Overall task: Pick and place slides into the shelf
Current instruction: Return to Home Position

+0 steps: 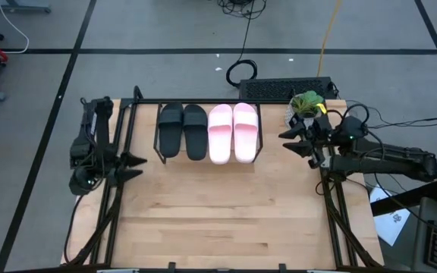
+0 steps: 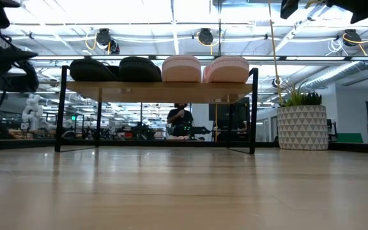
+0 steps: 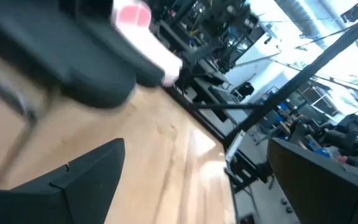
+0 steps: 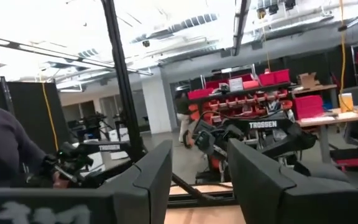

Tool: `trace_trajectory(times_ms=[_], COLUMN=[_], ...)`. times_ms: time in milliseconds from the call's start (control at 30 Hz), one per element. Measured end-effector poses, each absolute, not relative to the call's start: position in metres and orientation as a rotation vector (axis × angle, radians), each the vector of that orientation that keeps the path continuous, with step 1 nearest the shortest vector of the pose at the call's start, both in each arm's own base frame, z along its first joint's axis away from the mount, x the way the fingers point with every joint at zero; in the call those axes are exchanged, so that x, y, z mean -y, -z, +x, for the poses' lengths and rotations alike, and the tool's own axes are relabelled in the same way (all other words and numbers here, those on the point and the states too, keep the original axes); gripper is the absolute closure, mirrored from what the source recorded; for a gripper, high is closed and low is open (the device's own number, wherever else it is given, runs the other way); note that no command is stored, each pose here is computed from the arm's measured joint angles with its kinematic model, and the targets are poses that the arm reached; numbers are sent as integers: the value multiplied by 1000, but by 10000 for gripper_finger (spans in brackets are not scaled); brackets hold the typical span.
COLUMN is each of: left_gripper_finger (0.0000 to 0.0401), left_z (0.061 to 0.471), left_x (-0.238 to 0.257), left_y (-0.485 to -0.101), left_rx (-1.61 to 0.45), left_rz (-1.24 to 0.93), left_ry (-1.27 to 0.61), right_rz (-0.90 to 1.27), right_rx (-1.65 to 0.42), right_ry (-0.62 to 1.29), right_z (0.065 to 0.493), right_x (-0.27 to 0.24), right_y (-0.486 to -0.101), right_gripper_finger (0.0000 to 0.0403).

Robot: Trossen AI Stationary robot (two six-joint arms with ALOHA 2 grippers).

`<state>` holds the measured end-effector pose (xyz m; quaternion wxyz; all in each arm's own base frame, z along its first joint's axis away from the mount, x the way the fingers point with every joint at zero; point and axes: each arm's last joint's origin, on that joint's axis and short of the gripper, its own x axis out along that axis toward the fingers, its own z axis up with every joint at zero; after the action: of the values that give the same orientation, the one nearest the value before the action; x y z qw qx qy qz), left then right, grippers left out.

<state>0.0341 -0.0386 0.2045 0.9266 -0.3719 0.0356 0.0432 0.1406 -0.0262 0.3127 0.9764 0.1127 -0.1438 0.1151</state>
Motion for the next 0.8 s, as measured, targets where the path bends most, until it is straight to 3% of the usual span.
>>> trace_trajectory(times_ms=[167, 467, 800], left_gripper_finger=[6, 6, 6], left_z=[37, 48, 88], left_x=[57, 67, 69], left_y=[-194, -215, -210], left_rx=[-73, -60, 35], left_rz=[-799, -608, -509], left_ry=[-63, -66, -6], right_rz=[246, 233, 220], right_rx=[280, 288, 276], right_ry=[-239, -295, -369], right_z=[145, 138, 119], right_x=[21, 17, 11], right_y=[-311, -314, -316], right_gripper_finger=[259, 259, 259])
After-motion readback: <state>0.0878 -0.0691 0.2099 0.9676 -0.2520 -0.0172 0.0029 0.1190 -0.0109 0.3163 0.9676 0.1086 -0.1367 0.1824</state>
